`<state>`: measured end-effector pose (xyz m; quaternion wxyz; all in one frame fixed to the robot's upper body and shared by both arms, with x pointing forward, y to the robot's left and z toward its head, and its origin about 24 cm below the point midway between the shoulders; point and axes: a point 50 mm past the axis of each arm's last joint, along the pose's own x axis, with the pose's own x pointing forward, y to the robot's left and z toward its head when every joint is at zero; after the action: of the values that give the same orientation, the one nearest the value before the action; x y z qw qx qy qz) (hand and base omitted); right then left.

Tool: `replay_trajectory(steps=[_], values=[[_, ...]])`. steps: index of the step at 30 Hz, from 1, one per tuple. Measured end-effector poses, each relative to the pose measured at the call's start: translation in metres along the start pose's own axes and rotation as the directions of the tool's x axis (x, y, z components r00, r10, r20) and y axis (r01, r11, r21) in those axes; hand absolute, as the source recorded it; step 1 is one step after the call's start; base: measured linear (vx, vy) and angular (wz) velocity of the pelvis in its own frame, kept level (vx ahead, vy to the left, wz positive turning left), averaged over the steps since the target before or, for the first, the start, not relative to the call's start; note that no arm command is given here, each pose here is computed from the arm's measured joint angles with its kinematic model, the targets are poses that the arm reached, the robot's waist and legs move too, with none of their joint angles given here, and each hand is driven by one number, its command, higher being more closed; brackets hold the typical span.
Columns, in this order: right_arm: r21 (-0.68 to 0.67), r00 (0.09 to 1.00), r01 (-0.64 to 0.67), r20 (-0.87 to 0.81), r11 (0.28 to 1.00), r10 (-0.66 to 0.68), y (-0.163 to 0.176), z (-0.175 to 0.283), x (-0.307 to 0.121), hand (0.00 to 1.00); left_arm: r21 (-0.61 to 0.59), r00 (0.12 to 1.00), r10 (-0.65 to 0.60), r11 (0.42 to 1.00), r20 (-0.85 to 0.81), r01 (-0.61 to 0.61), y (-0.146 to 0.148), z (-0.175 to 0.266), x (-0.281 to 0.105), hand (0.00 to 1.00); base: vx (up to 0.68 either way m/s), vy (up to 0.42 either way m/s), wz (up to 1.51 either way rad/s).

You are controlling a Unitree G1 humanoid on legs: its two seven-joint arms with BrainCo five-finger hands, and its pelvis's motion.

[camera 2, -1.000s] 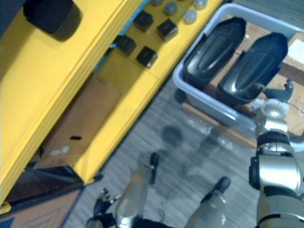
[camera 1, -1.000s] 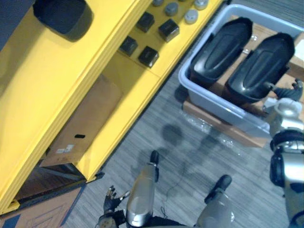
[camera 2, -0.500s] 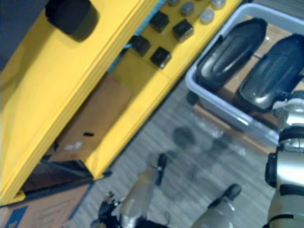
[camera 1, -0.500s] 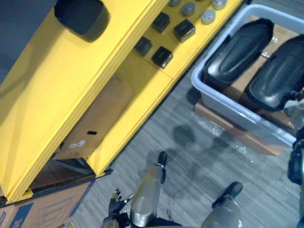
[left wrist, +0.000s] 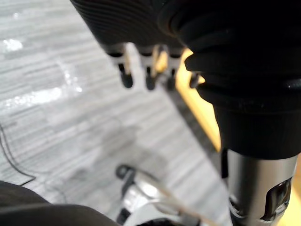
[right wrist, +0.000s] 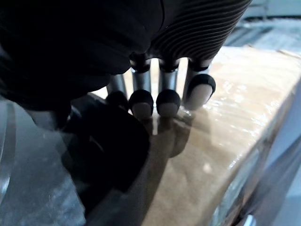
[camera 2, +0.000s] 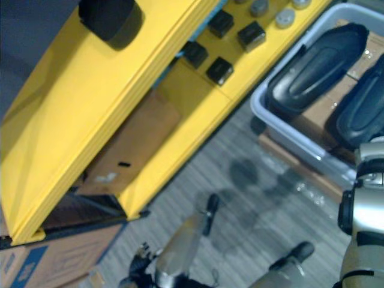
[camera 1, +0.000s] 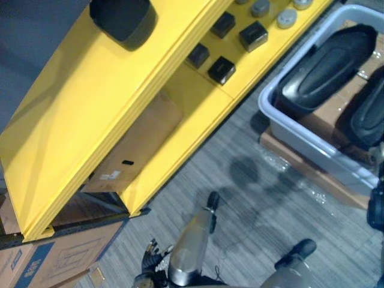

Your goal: Walk over and take plastic housings, then place them on the shelf

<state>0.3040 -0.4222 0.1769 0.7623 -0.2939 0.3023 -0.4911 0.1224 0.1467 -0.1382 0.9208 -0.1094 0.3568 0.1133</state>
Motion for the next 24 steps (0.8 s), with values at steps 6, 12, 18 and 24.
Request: replay_trajectory(steps=[6,12,18,24], values=[[0.039,0.995,0.0,0.1,0.999,-0.004,0.003,0.003,0.002,1.0,-0.01,0.987,-0.038,0.999,0.159,0.04,-0.006,0.034,0.002,0.0,0.0,-0.006,-0.01],[0.055,0.963,0.032,0.267,0.998,-0.046,0.008,0.026,-0.008,1.0,-0.066,0.943,-0.05,0.995,0.329,0.075,-0.016,0.075,-0.002,0.0,0.0,-0.047,-0.12],[0.095,0.855,0.098,0.501,0.991,-0.133,0.004,0.066,-0.031,1.0,-0.057,0.866,-0.067,0.992,0.495,0.109,-0.027,0.118,-0.018,0.0,0.03,-0.063,-0.18],[0.044,0.8,0.082,0.592,0.996,-0.092,0.054,0.048,-0.053,1.0,-0.048,0.826,-0.035,0.996,0.563,0.075,-0.018,0.145,-0.032,0.0,0.06,-0.074,-0.11]])
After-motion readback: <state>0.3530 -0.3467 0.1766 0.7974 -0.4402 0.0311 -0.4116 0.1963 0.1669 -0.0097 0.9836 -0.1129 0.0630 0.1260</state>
